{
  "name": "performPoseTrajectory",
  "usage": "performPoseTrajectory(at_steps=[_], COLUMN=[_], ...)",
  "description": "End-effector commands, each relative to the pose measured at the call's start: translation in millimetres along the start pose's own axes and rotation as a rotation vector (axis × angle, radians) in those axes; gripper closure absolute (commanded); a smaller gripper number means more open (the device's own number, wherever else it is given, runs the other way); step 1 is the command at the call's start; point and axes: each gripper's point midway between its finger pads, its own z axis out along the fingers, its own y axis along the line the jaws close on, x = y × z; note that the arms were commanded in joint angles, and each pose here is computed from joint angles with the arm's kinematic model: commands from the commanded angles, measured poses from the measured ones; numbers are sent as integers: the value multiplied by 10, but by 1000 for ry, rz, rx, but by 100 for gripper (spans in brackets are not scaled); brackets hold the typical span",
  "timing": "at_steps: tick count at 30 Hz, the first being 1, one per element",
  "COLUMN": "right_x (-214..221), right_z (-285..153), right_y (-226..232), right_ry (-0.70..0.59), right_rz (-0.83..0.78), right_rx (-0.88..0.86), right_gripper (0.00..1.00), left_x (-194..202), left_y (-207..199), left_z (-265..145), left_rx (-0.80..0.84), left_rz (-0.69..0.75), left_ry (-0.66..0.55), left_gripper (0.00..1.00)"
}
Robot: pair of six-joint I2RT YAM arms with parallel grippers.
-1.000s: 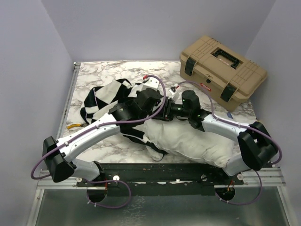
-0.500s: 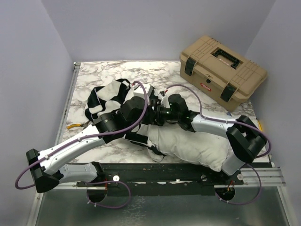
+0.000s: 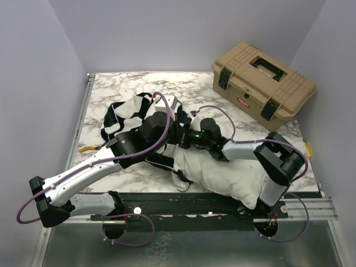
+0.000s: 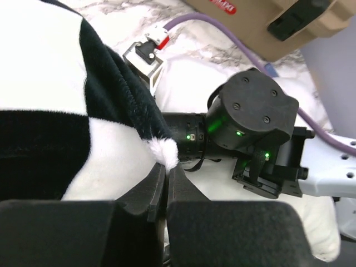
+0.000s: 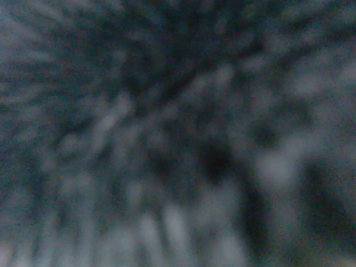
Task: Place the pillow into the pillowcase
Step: Stuff the pillow into the pillowcase.
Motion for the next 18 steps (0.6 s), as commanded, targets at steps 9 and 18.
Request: performPoseTrajectory(at_steps=[9, 18], right_x=[-696, -1164], right_z=[-190, -226], right_y=[934, 392], right_ry=[-245, -426], right_rz=[150, 366], right_rx=[-385, -351], right_gripper=[100, 100], left_x=[-261, 623], left_y=[-1472, -1925], left_z=[-293, -555], left_rx=[430, 475], left_rz=[-122, -135], left_ry=[-9, 153], left_gripper=[100, 100])
